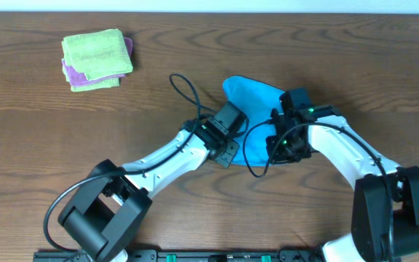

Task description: Fold the cloth

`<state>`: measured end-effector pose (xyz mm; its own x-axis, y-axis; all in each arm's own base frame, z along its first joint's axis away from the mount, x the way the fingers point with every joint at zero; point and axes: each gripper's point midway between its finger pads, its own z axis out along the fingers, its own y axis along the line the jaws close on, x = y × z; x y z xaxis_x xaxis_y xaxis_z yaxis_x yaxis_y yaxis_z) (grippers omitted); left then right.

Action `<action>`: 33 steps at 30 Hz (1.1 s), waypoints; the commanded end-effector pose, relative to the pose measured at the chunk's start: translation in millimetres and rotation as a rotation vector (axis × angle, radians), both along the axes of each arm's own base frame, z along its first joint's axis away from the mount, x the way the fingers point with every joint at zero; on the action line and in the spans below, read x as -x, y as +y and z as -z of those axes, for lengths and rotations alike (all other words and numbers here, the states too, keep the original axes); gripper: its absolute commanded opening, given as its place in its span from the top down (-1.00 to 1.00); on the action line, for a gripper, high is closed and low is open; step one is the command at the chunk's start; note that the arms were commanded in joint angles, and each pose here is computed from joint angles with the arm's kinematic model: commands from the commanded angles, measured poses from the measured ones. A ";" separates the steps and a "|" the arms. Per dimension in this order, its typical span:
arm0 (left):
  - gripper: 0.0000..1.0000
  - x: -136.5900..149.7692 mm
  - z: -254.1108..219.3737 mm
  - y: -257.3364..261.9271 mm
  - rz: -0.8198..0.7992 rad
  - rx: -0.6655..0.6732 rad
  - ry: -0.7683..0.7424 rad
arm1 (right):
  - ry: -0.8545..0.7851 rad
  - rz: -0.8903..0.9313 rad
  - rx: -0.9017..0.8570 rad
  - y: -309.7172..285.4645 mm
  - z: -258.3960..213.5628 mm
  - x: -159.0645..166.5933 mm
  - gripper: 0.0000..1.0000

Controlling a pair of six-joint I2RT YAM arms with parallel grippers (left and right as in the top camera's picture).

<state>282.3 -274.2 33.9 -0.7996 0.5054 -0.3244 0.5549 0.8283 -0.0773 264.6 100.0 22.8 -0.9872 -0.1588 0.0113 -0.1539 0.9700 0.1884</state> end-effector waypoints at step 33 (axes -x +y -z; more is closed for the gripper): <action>0.88 -10.9 -11.5 3.5 -0.031 -0.038 -0.062 | -0.008 0.003 0.070 -13.8 28.4 16.3 0.97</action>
<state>287.2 -267.0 34.8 -0.7970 0.5062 -0.3294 0.5389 0.8423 -0.0093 250.9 88.1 -4.5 -0.9873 -0.1581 0.0139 -0.1548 0.9785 0.1360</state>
